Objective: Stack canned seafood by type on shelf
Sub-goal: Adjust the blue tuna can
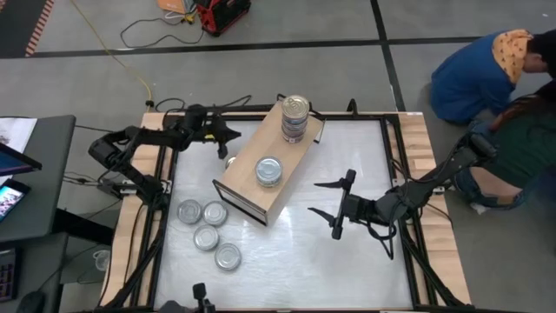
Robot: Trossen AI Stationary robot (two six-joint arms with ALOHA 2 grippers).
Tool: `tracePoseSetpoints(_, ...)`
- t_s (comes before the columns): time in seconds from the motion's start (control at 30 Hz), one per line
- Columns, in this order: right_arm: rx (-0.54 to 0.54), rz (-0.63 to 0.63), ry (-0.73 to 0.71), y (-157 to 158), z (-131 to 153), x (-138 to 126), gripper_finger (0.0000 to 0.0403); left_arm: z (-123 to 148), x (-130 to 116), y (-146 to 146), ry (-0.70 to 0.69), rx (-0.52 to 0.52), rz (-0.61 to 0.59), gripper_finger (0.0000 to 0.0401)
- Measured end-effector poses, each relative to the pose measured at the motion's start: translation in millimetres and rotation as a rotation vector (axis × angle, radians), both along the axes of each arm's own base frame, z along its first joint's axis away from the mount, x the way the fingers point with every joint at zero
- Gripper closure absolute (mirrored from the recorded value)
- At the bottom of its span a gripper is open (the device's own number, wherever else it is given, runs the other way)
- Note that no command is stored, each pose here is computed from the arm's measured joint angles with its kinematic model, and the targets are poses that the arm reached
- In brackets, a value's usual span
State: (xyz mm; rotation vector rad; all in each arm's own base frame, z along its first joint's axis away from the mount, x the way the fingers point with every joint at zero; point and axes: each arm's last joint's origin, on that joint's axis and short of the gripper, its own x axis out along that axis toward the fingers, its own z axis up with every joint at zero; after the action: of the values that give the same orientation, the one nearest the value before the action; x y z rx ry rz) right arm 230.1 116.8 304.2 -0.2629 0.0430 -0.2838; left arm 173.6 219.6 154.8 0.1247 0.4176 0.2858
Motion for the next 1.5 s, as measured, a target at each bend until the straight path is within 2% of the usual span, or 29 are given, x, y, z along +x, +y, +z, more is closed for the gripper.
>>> tracePoseSetpoints(0.17, 0.005, 0.003, -0.001, 0.1, -0.1, 0.1, 0.0075, 1.8, -1.7, 3.5, -0.011, -0.005, 0.071, 0.0401)
tracePoseSetpoints(0.27, 0.005, 0.005, -0.001, 0.6, -0.1, -0.2, 0.0075, 0.6, 0.1, 2.3, -0.011, -0.065, 0.143, 0.0401)
tracePoseSetpoints(0.43, 0.006, 0.004, -0.005, 0.3, 0.3, 0.0, 0.0075, -4.5, 0.7, 2.3, 0.083, -0.108, 0.329, 0.0401)
tracePoseSetpoints(0.53, -0.002, 0.005, -0.027, 0.3, 3.4, -0.1, 0.0075, -1.5, 7.0, 1.9, 0.11, -0.143, 0.358, 0.0401)
tracePoseSetpoints(0.73, -0.024, 0.003, -0.034, -0.2, 5.0, 0.2, 0.0075, 7.6, 29.3, -6.7, 0.194, -0.06, 0.514, 0.0401)
tracePoseSetpoints(0.83, -0.024, -0.001, -0.032, -1.0, 4.3, 1.2, 0.0075, 8.6, 31.5, -8.5, 0.214, -0.025, 0.612, 0.0401)
tracePoseSetpoints(1.03, -0.025, 0.0, -0.031, -0.8, 4.1, 1.4, 0.0075, 1.9, 29.3, -8.5, 0.205, -0.131, 0.631, 0.0401)
tracePoseSetpoints(1.2, -0.018, -0.001, -0.041, -0.8, 5.1, 1.3, 0.0075, -21.2, 35.7, -8.0, 0.234, -0.221, 0.593, 0.0401)
tracePoseSetpoints(1.5, -0.013, 0.003, -0.038, -0.1, 4.5, 1.0, 0.0075, -26.0, 42.6, -2.6, 0.153, -0.182, 0.668, 0.0401)
